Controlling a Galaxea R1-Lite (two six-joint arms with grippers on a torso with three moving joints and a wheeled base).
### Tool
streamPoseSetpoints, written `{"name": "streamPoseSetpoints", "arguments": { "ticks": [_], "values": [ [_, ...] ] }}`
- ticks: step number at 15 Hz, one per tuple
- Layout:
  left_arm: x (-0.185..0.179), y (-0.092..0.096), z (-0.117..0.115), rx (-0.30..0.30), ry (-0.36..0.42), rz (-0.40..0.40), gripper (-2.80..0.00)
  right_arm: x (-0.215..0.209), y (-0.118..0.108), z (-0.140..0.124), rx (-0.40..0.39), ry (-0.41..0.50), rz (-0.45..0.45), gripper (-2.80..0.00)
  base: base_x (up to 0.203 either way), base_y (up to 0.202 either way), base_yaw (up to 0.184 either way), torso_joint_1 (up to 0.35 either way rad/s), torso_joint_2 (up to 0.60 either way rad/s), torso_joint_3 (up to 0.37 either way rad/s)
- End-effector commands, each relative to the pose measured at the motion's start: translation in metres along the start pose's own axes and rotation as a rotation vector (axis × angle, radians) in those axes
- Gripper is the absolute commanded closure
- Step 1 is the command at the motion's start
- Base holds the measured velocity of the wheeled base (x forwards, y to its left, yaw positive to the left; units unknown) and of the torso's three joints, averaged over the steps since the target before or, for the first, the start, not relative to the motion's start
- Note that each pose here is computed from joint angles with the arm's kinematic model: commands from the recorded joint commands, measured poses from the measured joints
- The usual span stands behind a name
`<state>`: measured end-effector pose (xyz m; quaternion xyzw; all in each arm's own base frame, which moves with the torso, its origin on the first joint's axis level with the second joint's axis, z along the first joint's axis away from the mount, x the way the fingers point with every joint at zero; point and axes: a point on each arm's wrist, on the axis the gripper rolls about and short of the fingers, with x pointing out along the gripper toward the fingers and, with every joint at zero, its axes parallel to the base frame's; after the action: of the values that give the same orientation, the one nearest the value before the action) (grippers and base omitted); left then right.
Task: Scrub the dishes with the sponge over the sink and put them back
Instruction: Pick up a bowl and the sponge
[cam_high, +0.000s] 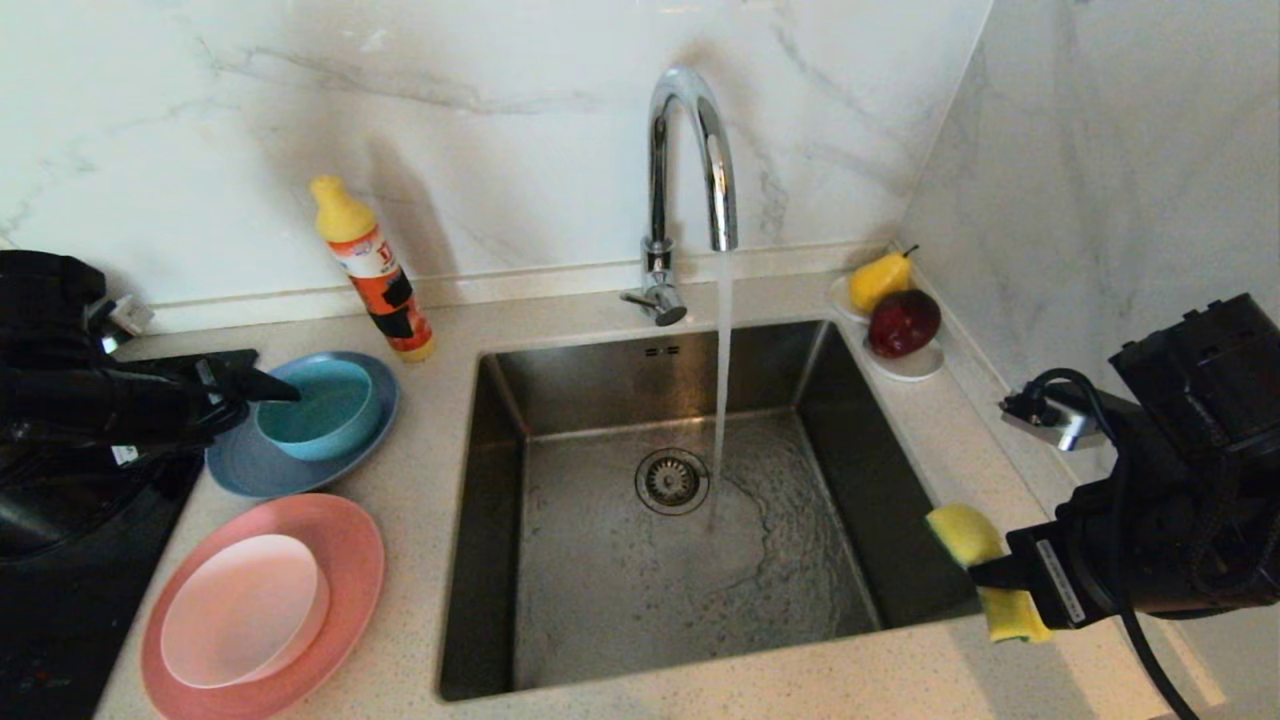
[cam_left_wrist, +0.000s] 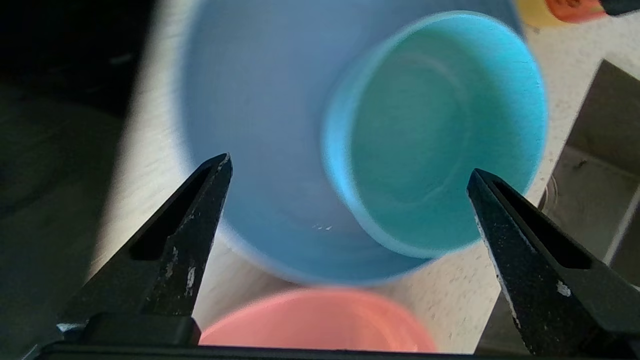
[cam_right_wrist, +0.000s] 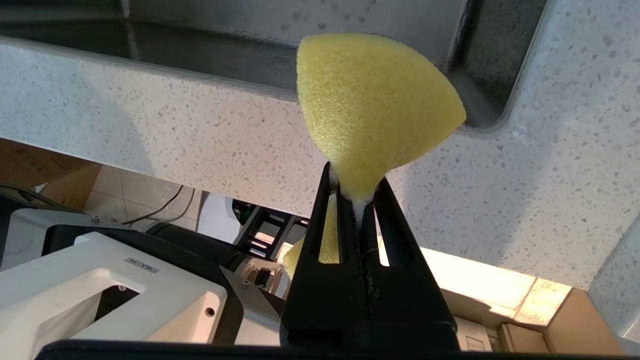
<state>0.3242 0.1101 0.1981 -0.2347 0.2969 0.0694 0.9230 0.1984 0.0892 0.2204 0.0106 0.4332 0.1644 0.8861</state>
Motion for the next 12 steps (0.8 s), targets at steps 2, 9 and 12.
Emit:
{"name": "streamPoseSetpoints", "arguments": {
  "ticks": [2, 9, 12],
  "values": [
    [0.015, -0.005, -0.008, 0.01, 0.036, -0.018, -2.8, 0.0, -0.001, 0.001, 0.005, 0.002, -0.004, 0.0, 0.0, 0.0, 0.0, 0.0, 0.0, 0.0],
    [0.035, 0.004, -0.014, 0.013, 0.035, 0.03, -2.8, -0.002, -0.003, -0.001, 0.008, 0.0, -0.006, 0.0, 0.0, 0.0, 0.0, 0.0, 0.0, 0.0],
    [0.036, 0.005, -0.013, 0.028, 0.026, 0.041, -2.8, -0.001, -0.003, -0.002, 0.008, 0.003, -0.007, 0.0, 0.0, 0.0, 0.0, 0.0, 0.0, 0.0]
  ]
}}
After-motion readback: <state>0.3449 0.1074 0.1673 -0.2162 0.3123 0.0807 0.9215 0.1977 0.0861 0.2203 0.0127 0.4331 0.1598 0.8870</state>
